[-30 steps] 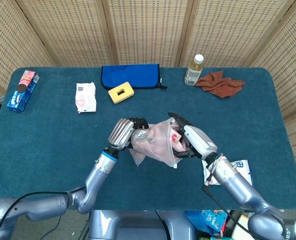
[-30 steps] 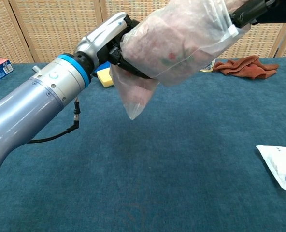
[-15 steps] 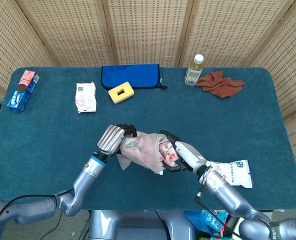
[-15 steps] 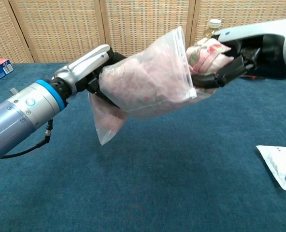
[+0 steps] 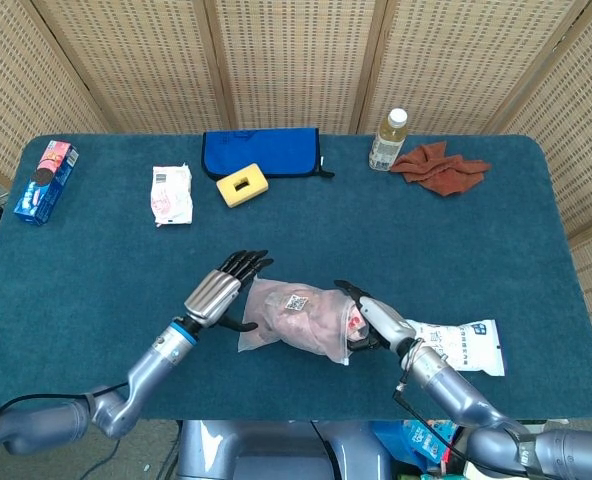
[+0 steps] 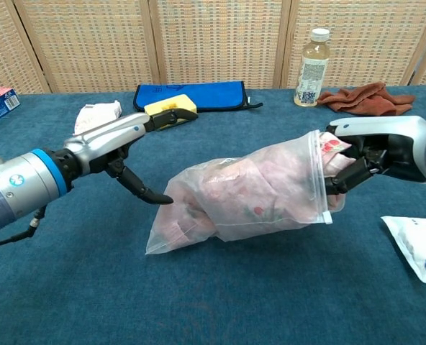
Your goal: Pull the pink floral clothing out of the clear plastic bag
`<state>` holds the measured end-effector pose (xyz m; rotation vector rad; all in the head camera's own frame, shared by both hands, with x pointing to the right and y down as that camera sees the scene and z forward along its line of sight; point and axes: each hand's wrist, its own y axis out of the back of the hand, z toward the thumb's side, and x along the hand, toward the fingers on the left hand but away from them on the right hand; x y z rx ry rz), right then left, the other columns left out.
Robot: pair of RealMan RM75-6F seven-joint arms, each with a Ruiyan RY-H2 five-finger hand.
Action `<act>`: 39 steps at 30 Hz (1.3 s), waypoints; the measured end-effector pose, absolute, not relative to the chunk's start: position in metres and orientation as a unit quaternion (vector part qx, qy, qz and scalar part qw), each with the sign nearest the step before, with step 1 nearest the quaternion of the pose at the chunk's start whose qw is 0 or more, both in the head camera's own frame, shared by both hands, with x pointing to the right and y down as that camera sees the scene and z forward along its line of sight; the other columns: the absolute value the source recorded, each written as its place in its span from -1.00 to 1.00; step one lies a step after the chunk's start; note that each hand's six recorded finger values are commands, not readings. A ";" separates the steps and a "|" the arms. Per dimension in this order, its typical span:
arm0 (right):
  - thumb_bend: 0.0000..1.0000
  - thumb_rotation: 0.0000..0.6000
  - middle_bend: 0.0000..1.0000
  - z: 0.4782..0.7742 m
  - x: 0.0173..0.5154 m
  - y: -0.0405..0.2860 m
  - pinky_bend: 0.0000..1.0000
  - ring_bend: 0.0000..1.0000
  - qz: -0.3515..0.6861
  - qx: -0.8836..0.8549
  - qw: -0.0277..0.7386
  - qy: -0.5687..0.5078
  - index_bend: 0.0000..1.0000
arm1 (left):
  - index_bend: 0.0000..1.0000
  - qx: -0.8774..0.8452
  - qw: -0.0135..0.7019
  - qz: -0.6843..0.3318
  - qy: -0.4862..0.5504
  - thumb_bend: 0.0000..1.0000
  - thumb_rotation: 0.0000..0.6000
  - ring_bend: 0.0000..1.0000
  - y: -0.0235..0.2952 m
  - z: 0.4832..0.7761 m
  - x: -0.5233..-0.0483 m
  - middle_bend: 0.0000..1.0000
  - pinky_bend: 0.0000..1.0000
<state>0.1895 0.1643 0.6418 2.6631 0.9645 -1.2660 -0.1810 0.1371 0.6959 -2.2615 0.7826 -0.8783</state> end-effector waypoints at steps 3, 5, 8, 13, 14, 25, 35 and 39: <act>0.36 1.00 -1.00 0.641 0.195 0.165 -1.00 -1.00 -0.408 0.859 0.016 0.309 0.51 | -1.00 -0.838 0.317 -0.345 0.279 -0.75 1.00 -1.00 0.125 0.690 -0.200 -1.00 -1.00; 0.36 1.00 -1.00 0.641 0.199 0.165 -1.00 -1.00 -0.408 0.859 0.014 0.308 0.51 | -1.00 -0.825 0.341 -0.365 0.263 -0.75 1.00 -1.00 0.115 0.688 -0.215 -1.00 -1.00; 0.36 1.00 -1.00 0.640 0.202 0.166 -1.00 -1.00 -0.408 0.860 0.013 0.306 0.51 | -0.95 -0.809 0.367 -0.396 0.234 -0.74 1.00 -1.00 0.104 0.689 -0.230 -1.00 -1.00; 0.36 1.00 -1.00 0.642 0.206 0.167 -1.00 -1.00 -0.410 0.861 0.006 0.300 0.51 | -0.66 -0.788 0.397 -0.429 0.194 -0.74 1.00 -1.00 0.096 0.697 -0.238 -1.00 -1.00; 0.36 1.00 -1.00 0.642 0.206 0.167 -1.00 -1.00 -0.411 0.861 0.005 0.300 0.51 | -0.63 -0.783 0.402 -0.435 0.190 -0.73 1.00 -1.00 0.094 0.700 -0.239 -1.00 -1.00; 0.36 1.00 -1.00 0.646 0.208 0.171 -1.00 -1.00 -0.412 0.863 0.000 0.291 0.51 | -0.36 -0.786 0.390 -0.435 0.203 -0.39 1.00 -1.00 0.093 0.728 -0.202 -1.00 -1.00; 0.36 1.00 -1.00 0.646 0.209 0.170 -1.00 -1.00 -0.411 0.863 0.000 0.294 0.51 | -0.33 -0.786 0.369 -0.454 0.200 -0.31 1.00 -1.00 0.088 0.747 -0.169 -1.00 -1.00; 0.36 1.00 -1.00 0.646 0.209 0.170 -1.00 -1.00 -0.410 0.864 -0.001 0.293 0.51 | -0.23 -0.789 0.359 -0.455 0.201 -0.31 1.00 -1.00 0.088 0.749 -0.162 -1.00 -1.00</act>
